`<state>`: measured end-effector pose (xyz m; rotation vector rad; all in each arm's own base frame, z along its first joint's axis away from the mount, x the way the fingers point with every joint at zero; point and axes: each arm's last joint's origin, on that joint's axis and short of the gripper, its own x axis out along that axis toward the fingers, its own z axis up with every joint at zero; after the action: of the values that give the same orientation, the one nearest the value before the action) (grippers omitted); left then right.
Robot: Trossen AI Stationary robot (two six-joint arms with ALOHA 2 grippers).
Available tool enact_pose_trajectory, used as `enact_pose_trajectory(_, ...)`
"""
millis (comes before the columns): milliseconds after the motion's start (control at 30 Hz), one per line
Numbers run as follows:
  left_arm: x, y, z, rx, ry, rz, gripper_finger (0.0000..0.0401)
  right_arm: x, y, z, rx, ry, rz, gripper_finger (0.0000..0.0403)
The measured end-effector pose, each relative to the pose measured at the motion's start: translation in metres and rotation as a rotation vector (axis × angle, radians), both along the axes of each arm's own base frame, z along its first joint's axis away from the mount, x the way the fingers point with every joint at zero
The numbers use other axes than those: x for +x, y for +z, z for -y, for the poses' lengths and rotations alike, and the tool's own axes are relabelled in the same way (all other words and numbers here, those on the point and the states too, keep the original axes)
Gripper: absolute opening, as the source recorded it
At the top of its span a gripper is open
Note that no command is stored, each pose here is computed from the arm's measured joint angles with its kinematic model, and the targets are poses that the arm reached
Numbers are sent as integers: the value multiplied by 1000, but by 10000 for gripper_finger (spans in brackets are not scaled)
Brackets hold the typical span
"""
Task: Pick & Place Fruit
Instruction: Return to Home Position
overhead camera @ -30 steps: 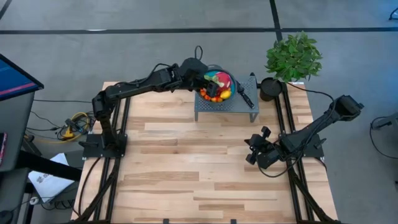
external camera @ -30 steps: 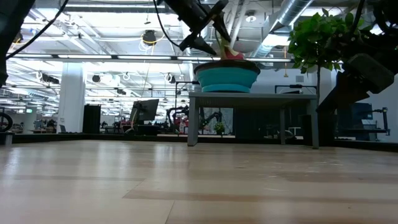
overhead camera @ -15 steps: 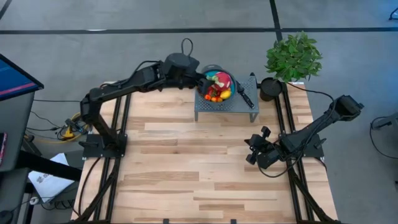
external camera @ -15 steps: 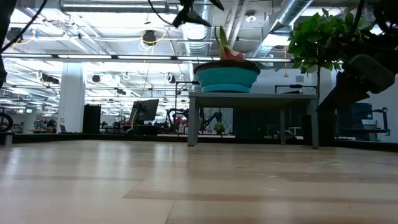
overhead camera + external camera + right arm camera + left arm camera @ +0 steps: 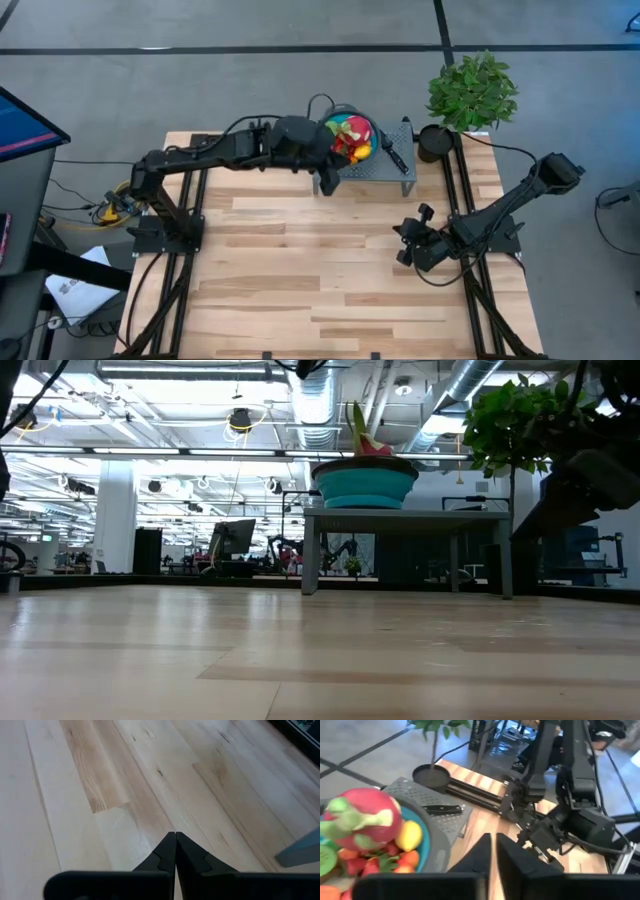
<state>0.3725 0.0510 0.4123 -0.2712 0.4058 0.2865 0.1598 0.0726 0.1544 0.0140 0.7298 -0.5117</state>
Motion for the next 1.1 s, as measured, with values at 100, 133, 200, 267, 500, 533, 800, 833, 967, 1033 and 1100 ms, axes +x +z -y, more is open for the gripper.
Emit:
enact_pose_trajectory(100, 5, -10, 16, 48, -31, -5, 6, 0, 0, 0, -1, 6, -4, 0)
enact_pose_trajectory(133, 8, -17, 23, 71, -41, -3, 6, 0, 0, 0, -1, 6, -4, 0)
enact_pose_trajectory(200, 13, -34, 37, 114, -61, 4, 6, 0, 0, 0, -1, 6, -4, 0)
enact_pose_trajectory(267, 19, -53, 50, 152, -96, 55, 3, 0, 0, 0, 0, 6, -4, 0)
enact_pose_trajectory(500, 13, -118, 80, 256, -209, 148, 2, 1, 0, 0, -9, 20, -5, 0)
enact_pose_trajectory(533, 11, -124, 82, 255, -226, 164, 2, 1, 0, -1, -7, 20, -1, 0)
enact_pose_trajectory(800, -47, -149, 80, 221, -249, 291, 1, 8, 5, 0, 29, -4, 76, 0)
enact_pose_trajectory(833, -59, -150, 79, 223, -253, 312, 1, 9, 5, 1, 33, -10, 83, 0)
enact_pose_trajectory(967, -101, -156, 79, 251, -269, 381, 1, 12, 7, 2, 48, -26, 114, 0)
enact_pose_trajectory(1033, -122, -156, 77, 265, -273, 406, 1, 13, 7, 3, 51, -32, 120, 0)
enact_pose_trajectory(1100, -140, -153, 75, 268, -266, 446, 2, 14, 7, 4, 49, -39, 118, 0)
